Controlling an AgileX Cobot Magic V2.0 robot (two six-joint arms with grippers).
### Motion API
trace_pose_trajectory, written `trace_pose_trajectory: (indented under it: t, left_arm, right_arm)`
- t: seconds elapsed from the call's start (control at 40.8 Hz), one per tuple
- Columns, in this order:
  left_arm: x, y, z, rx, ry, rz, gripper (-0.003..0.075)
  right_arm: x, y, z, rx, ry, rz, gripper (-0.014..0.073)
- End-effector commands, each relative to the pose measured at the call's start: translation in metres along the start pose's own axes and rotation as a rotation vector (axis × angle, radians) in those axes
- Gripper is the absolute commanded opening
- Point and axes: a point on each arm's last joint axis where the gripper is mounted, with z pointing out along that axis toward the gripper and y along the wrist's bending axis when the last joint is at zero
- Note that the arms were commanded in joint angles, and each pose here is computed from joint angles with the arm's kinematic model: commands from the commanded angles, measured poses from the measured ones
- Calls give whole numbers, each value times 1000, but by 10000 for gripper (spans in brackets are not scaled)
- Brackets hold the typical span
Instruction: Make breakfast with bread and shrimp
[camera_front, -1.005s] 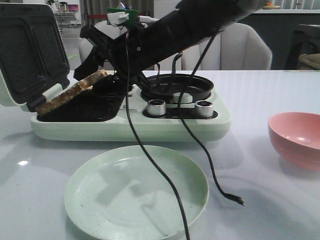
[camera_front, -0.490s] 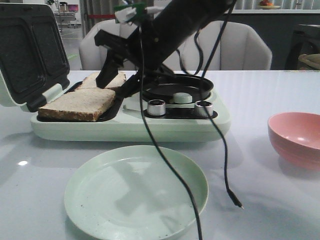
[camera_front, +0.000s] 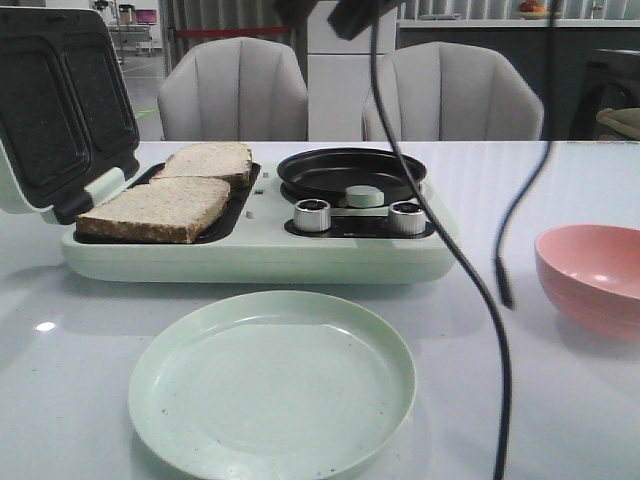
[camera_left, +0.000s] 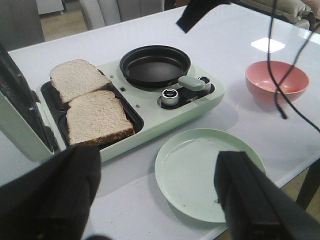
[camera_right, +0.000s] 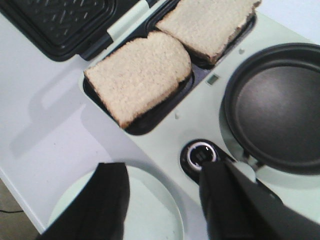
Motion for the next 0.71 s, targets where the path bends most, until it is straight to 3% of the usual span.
trace_pose_trajectory:
  t: [0.0, 0.392, 0.686]
  left_arm:
    - [-15, 0, -4, -1, -102, -10, 531]
    - [-14, 0, -4, 0, -94, -10, 531]
    - [-11, 0, 3, 6, -34, -15, 531]
  right_arm:
    - [4, 10, -51, 55, -134, -45, 444]
    - [146, 36, -148, 150, -179, -112, 444]
    - [231, 36, -196, 331, -332, -3, 444]
